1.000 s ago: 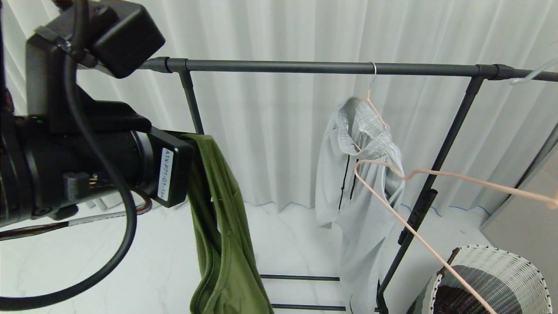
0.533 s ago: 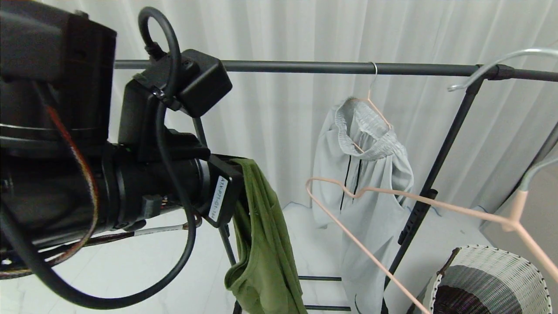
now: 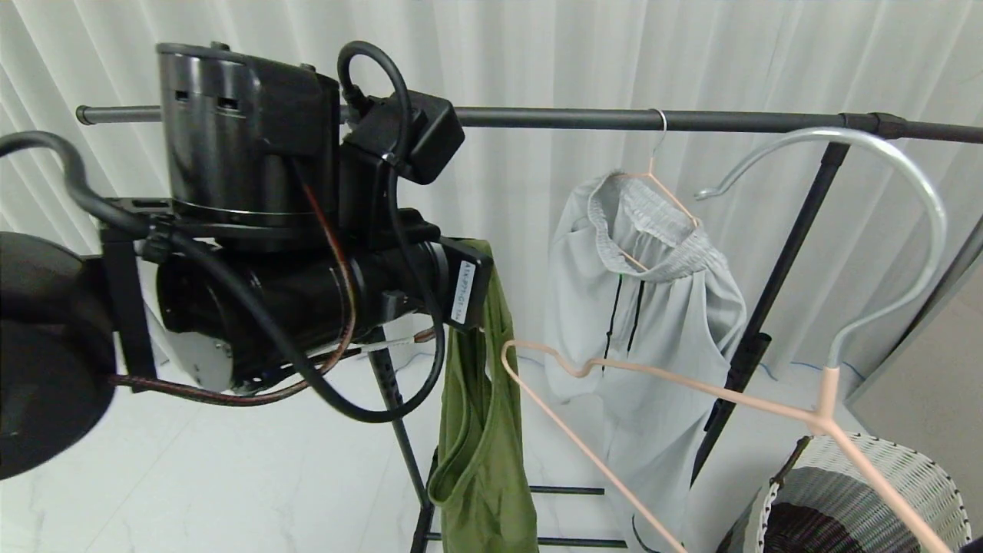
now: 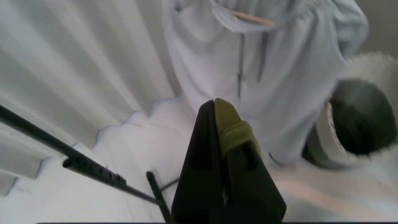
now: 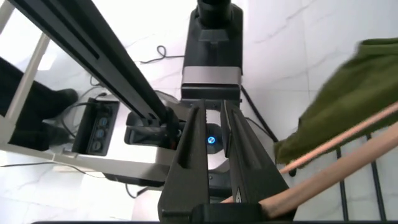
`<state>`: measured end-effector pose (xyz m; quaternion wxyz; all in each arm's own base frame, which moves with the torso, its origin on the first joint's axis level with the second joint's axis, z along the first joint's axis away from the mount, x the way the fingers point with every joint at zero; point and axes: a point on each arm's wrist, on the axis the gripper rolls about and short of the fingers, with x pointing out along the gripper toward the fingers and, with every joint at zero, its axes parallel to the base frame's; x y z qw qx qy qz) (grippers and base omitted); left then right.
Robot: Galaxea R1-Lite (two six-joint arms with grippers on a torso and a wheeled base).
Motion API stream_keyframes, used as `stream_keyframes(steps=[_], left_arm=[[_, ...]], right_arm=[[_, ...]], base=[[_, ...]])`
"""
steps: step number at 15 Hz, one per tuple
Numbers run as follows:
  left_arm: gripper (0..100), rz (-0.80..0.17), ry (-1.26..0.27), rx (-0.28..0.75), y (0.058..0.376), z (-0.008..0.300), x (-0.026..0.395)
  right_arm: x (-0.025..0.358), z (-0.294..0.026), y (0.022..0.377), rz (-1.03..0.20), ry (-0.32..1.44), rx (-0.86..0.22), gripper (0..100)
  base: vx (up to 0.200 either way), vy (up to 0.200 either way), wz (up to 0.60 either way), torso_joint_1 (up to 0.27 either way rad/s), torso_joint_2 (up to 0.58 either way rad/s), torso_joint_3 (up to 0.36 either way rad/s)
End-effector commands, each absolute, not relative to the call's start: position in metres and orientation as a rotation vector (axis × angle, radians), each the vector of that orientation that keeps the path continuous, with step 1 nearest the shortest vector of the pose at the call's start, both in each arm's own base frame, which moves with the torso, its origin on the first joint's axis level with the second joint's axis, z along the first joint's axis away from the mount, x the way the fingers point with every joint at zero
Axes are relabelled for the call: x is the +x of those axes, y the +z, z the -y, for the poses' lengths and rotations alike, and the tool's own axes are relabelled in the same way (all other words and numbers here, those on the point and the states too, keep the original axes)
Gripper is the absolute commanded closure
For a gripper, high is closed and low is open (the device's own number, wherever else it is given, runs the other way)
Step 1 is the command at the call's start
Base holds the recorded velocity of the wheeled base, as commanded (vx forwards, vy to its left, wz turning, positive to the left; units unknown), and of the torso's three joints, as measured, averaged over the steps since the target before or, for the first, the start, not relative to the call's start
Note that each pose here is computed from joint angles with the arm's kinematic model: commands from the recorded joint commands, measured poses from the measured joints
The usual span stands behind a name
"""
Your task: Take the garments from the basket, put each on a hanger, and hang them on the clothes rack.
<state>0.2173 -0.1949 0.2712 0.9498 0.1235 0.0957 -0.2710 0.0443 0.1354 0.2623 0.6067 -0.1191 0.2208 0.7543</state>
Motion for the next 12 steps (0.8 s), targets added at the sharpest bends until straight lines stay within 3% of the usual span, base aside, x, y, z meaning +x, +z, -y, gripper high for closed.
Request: stream_keyframes(steps=[1,3,12], left_arm=[[100,-0.228,-0.517,0.27,0.251,0.207,0.238],[100,-0.192,-0.451,0.249,0.254,0.206,0.252],[100,-0.151,-0.526,0.237,0.266,0.215,0.226]], right_arm=[[0.045,-0.138,0.261,-0.521,1.745,-0.278,100],[0.045,-0.139,0.262,-0.513,1.761,-0.27,100],[0.088,-0.148,0.257,-0.516,1.614,-0.184,100]], base=[[0.0,0.0,0.0,0.0,0.0,0.0],[0.0,0.0,0.0,0.0,0.0,0.0],[0.0,0.0,0.0,0.0,0.0,0.0]])
